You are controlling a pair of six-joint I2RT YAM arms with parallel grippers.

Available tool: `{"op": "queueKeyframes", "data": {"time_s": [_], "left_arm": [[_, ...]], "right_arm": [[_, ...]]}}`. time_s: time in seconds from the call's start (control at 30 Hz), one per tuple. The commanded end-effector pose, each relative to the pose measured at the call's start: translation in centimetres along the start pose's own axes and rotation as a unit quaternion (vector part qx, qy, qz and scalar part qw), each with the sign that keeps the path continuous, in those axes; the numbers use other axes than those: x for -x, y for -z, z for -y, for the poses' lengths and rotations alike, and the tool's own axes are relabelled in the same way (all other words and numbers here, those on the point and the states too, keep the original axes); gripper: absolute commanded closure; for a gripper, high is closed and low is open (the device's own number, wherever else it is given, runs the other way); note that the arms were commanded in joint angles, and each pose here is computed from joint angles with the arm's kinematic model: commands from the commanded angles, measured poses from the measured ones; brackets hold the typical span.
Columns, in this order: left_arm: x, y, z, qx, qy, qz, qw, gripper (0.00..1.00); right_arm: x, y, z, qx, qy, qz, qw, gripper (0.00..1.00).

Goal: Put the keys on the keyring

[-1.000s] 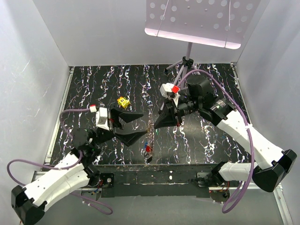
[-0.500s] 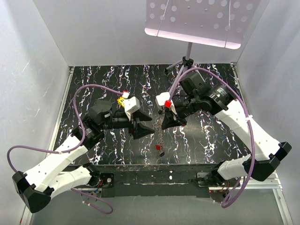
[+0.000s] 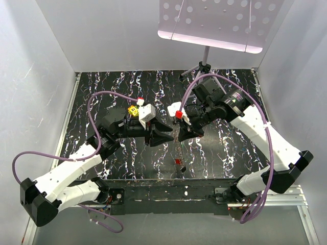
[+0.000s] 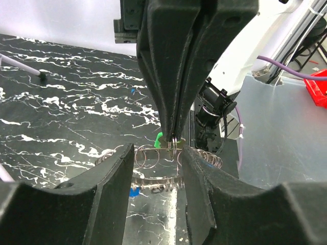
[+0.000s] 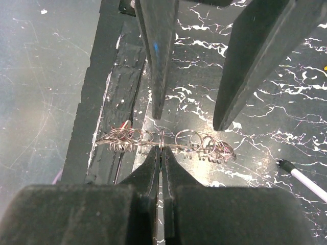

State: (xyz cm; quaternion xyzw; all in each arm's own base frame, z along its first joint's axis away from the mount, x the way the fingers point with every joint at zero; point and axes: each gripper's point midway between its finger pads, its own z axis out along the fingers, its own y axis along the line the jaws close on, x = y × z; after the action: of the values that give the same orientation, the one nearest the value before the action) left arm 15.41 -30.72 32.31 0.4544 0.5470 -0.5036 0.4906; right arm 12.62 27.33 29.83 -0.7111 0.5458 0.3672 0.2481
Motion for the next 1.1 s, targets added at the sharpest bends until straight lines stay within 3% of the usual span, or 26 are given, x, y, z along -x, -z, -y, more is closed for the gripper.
{"op": "queueKeyframes", "data": {"time_s": [0.0,0.63,1.07], "left_arm": [[0.4,-0.5,0.5,-0.022,0.009,0.017,1.0,0.59],[-0.9,-1.7,1.1,-0.059,0.055,0.016,0.997,0.66],[-1.4,-1.9,1.3,-0.066,0.059,0.007,0.996,0.77]], "right_arm": [[2.2,0.7,-0.2,-0.004,0.023,0.028,0.999,0.99],[2.5,0.6,0.2,-0.011,0.006,0.034,0.999,0.99],[2.6,0.5,0.4,-0.015,-0.002,0.037,0.999,0.99]]}}
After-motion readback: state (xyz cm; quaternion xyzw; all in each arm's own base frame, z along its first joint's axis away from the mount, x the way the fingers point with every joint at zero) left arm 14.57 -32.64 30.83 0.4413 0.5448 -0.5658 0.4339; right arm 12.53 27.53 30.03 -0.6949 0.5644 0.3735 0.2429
